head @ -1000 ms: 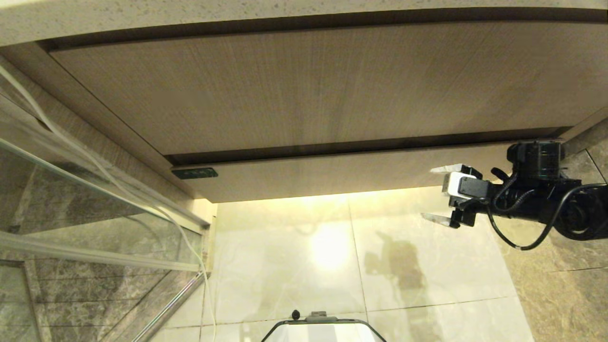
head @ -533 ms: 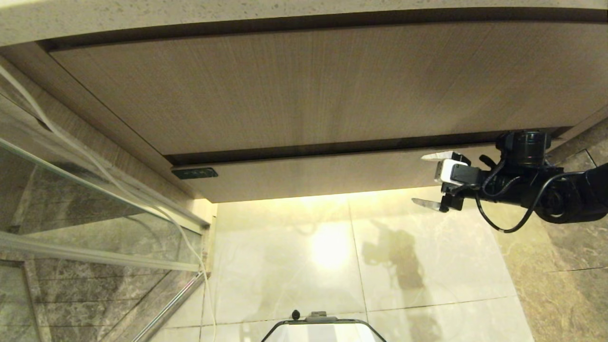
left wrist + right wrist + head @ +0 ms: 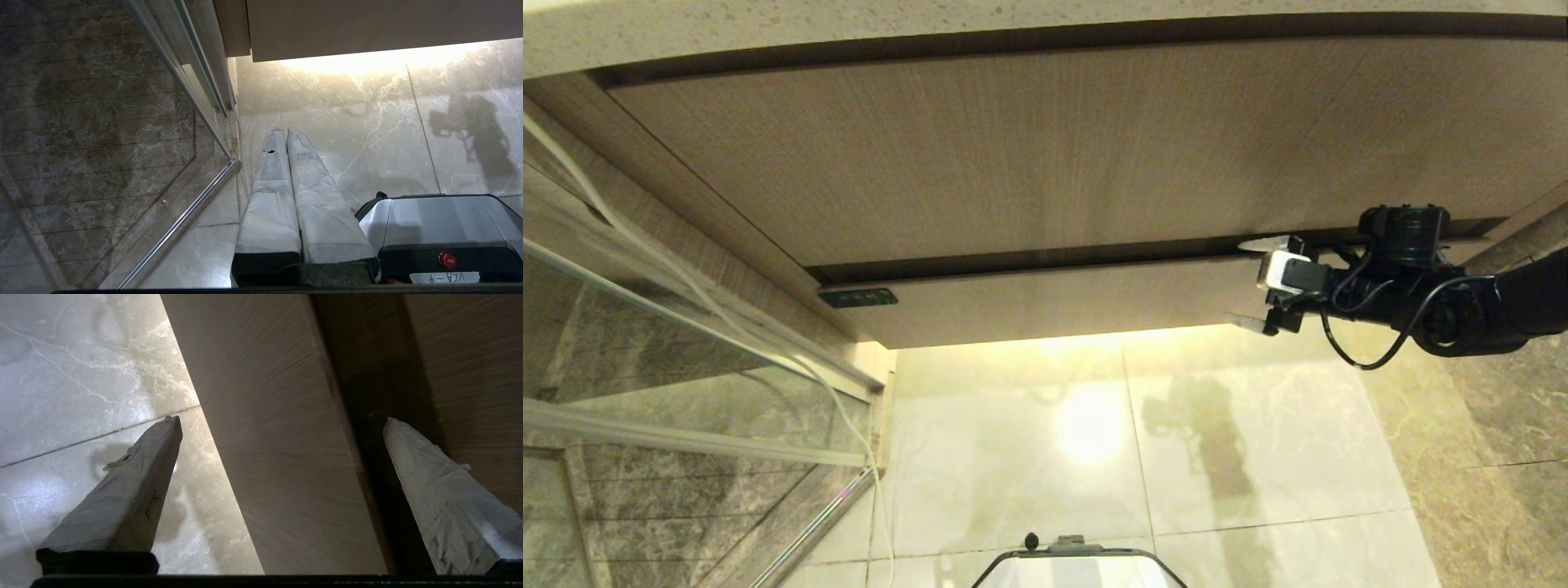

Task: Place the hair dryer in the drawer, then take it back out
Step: Pull open the drawer

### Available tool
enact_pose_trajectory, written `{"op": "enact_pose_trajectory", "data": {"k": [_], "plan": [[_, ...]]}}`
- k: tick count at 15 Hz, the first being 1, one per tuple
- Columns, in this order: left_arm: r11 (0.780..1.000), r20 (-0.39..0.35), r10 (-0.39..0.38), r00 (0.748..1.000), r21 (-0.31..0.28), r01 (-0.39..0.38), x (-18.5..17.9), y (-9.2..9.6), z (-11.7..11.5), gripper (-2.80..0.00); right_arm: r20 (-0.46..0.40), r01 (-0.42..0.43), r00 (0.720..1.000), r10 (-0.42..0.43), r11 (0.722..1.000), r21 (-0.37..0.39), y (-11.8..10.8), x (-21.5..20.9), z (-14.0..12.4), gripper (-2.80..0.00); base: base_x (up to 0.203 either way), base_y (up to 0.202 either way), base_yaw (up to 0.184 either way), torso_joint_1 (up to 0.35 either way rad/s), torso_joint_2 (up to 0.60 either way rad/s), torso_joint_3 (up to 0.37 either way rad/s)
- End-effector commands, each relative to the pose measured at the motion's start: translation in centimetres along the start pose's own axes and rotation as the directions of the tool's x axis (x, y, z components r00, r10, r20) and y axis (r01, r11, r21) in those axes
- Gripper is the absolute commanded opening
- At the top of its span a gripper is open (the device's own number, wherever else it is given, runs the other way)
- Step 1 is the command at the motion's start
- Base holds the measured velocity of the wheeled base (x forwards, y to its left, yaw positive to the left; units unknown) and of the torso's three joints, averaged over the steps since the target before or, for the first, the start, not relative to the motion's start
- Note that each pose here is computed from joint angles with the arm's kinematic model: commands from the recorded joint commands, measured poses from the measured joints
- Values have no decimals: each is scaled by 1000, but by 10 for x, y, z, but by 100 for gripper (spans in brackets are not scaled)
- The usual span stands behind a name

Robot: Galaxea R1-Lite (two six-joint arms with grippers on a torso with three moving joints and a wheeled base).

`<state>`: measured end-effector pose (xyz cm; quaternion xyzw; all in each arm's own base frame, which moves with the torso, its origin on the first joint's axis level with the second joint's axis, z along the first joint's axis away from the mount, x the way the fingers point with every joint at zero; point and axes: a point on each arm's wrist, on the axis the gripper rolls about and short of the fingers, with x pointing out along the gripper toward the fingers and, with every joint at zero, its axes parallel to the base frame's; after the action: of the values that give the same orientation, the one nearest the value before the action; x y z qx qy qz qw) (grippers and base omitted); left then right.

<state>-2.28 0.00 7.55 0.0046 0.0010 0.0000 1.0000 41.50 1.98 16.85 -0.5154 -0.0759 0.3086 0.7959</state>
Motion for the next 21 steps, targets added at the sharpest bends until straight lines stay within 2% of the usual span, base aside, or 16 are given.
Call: {"op": "enact_pose_trajectory", "data": {"k": [1,9,12,19,21], "plan": [[1000,2,0,1000,0,0,0,0,0,-280,-1,-10,1000,10,1000,1,5,11,-10,0,0,0,0,0,0,0],[1000,0,0,1000,0,0,0,0,0,-280,-40,-64,997,66,996,62,22,22,-26,0,0,0,0,0,0,0],[1000,0,0,1000,0,0,0,0,0,-280,-120,-118,984,134,985,129,27,14,-28,0,0,0,0,0,0,0],[1000,0,0,1000,0,0,0,0,0,-280,-185,-143,967,173,976,166,29,-4,-21,0,0,0,0,0,0,0],[1000,1,0,1000,0,0,0,0,0,-280,-258,-131,950,174,976,175,28,-13,-16,0,0,0,0,0,0,0]]}}
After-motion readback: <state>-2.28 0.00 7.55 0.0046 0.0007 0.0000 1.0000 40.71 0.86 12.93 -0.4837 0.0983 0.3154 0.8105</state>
